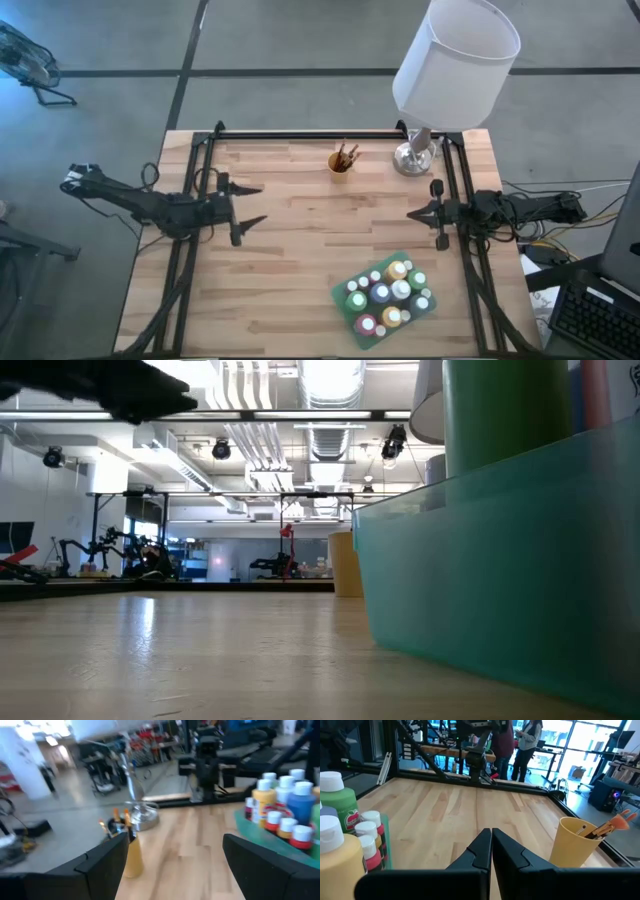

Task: Pick & Place Paint Supplies
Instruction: Return to Home Position

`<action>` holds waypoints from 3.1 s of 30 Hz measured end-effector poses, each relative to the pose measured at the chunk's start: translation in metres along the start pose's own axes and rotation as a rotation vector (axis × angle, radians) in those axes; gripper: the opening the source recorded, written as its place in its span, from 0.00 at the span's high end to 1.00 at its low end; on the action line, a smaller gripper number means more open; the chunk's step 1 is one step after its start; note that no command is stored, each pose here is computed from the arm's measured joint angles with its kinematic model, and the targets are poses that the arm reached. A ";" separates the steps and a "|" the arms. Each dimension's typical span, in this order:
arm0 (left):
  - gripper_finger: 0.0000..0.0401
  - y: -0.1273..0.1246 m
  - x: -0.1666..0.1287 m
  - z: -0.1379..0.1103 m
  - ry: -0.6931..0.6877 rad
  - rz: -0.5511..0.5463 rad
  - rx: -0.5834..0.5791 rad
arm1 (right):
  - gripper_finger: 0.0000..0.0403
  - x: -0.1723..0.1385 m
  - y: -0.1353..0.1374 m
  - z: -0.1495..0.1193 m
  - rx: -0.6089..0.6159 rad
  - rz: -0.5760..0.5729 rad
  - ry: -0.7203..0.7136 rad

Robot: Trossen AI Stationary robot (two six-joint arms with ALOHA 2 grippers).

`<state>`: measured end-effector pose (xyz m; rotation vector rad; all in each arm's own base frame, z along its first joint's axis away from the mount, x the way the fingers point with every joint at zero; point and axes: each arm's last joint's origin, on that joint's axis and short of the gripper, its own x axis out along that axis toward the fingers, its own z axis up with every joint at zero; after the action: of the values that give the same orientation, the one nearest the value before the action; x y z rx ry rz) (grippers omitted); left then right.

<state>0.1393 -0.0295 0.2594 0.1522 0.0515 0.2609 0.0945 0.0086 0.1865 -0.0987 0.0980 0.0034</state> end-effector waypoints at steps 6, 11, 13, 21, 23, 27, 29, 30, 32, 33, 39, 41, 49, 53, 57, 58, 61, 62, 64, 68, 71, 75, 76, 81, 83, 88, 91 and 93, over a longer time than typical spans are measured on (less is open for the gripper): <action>0.18 0.002 -0.010 -0.039 -0.061 0.028 0.035 | 0.98 0.000 0.000 0.000 0.000 0.000 0.000; 0.18 0.005 -0.016 -0.064 -0.041 0.075 0.037 | 0.98 0.000 0.000 0.000 0.000 0.000 0.000; 0.18 0.005 -0.018 -0.071 -0.040 0.075 0.032 | 0.98 0.000 0.000 0.000 0.000 0.000 0.000; 0.18 0.005 -0.021 -0.087 -0.032 0.077 0.021 | 0.98 0.000 0.000 0.000 0.000 0.000 0.000; 0.18 0.005 -0.021 -0.089 -0.020 0.075 0.026 | 0.98 0.000 0.000 0.000 0.000 0.000 0.000; 0.18 0.005 -0.021 -0.091 0.002 0.070 0.039 | 0.98 0.000 0.000 0.000 0.000 0.000 0.000; 0.18 0.004 -0.021 -0.093 0.021 0.067 0.053 | 0.98 0.000 0.000 0.000 -0.001 0.000 0.000; 0.18 0.004 -0.021 -0.094 0.026 0.066 0.057 | 0.98 0.000 0.000 0.000 0.000 0.000 0.001; 0.18 0.004 -0.021 -0.094 0.025 0.066 0.056 | 0.98 0.000 0.000 0.000 -0.001 0.000 0.001; 0.18 0.004 -0.021 -0.094 0.025 0.066 0.056 | 0.98 0.000 0.000 0.000 -0.001 0.000 0.001; 0.18 0.004 -0.021 -0.095 0.033 0.064 0.061 | 0.98 0.000 0.000 0.000 0.000 0.000 0.001; 0.18 0.004 -0.021 -0.095 0.034 0.064 0.062 | 0.98 0.000 0.000 0.000 -0.001 0.000 0.001; 0.18 0.004 -0.021 -0.095 0.034 0.063 0.063 | 0.98 0.002 0.001 -0.002 -0.004 0.004 0.020; 0.18 0.004 -0.021 -0.095 0.034 0.063 0.063 | 0.98 0.002 0.001 -0.002 -0.004 0.005 0.026; 0.18 0.004 -0.021 -0.095 0.037 0.063 0.064 | 0.98 0.002 0.001 -0.002 -0.004 0.004 0.026; 0.18 0.004 -0.021 -0.095 0.037 0.063 0.064 | 0.98 0.002 0.001 -0.002 -0.004 0.004 0.026; 0.18 0.004 -0.021 -0.095 0.037 0.063 0.064 | 0.98 0.002 0.001 -0.002 -0.004 0.005 0.026; 0.18 0.004 -0.021 -0.095 0.036 0.063 0.064 | 0.98 0.002 0.001 -0.002 -0.004 0.004 0.026; 0.18 0.004 -0.021 -0.095 0.036 0.063 0.064 | 0.98 0.002 0.001 -0.002 -0.004 0.004 0.026; 0.18 0.004 -0.021 -0.095 0.036 0.063 0.064 | 0.98 0.002 0.001 -0.002 -0.004 0.004 0.026; 0.18 0.004 -0.021 -0.095 0.034 0.063 0.062 | 0.98 0.002 0.001 -0.002 -0.004 0.005 0.026; 0.18 0.004 -0.021 -0.095 0.034 0.063 0.062 | 0.98 0.002 0.001 -0.002 -0.004 0.004 0.026; 0.18 0.004 -0.021 -0.095 0.034 0.063 0.062 | 0.98 0.002 0.001 -0.002 -0.004 0.005 0.026; 0.18 0.004 -0.021 -0.095 0.034 0.063 0.063 | 0.98 0.002 0.001 -0.002 -0.004 0.005 0.026; 0.18 0.004 -0.021 -0.095 0.034 0.063 0.063 | 0.98 0.002 0.001 -0.002 -0.004 0.005 0.026; 0.18 0.004 -0.021 -0.095 0.035 0.063 0.063 | 0.98 0.002 0.001 -0.002 -0.004 0.005 0.026; 0.18 0.004 -0.021 -0.095 0.035 0.063 0.063 | 0.98 0.002 0.001 -0.002 -0.004 0.005 0.026; 0.18 0.004 -0.021 -0.095 0.035 0.063 0.063 | 0.98 0.002 0.001 -0.002 -0.004 0.005 0.026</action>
<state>0.1117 -0.0175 0.1669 0.2121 0.0897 0.3249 0.0967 0.0091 0.1843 -0.1027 0.1237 0.0069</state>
